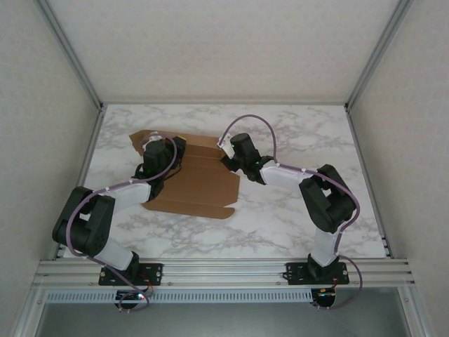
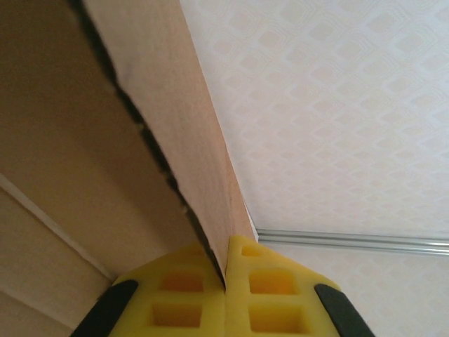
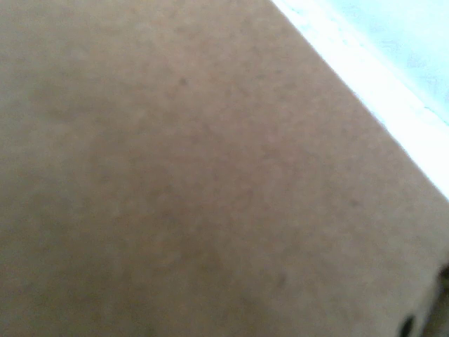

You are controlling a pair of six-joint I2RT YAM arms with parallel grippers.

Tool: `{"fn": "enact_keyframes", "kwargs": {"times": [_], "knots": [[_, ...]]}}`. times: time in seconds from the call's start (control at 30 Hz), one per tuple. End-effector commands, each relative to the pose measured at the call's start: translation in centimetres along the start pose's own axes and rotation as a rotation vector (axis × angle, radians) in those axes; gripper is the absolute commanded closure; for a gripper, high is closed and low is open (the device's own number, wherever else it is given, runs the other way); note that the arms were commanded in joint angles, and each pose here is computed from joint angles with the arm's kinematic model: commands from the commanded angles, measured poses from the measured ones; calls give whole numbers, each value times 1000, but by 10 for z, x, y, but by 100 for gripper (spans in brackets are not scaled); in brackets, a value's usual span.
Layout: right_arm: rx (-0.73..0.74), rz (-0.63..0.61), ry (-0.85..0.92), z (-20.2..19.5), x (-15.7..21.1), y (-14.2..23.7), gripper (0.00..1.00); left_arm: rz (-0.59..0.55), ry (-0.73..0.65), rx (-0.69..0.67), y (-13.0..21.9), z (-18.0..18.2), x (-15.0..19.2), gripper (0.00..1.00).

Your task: Fold the paper box

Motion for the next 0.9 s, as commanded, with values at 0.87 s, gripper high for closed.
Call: {"fn": "enact_keyframes", "kwargs": {"times": [0.87], "knots": [[125,-94,-116,-11,-27,-42,48,86,171,-342,-16,28,11,100]]}}
Point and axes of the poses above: each hand's point on the last joint's axis, 136 mm out from that joint toward the fingers, its own y axis back along the fingers, its own z axis along the line the jaws close on, x = y × z, the point moved 9 cm from there along y, back along the fingers, and after that the axes turned 3 degrees about -y, right-handed, at the moved point
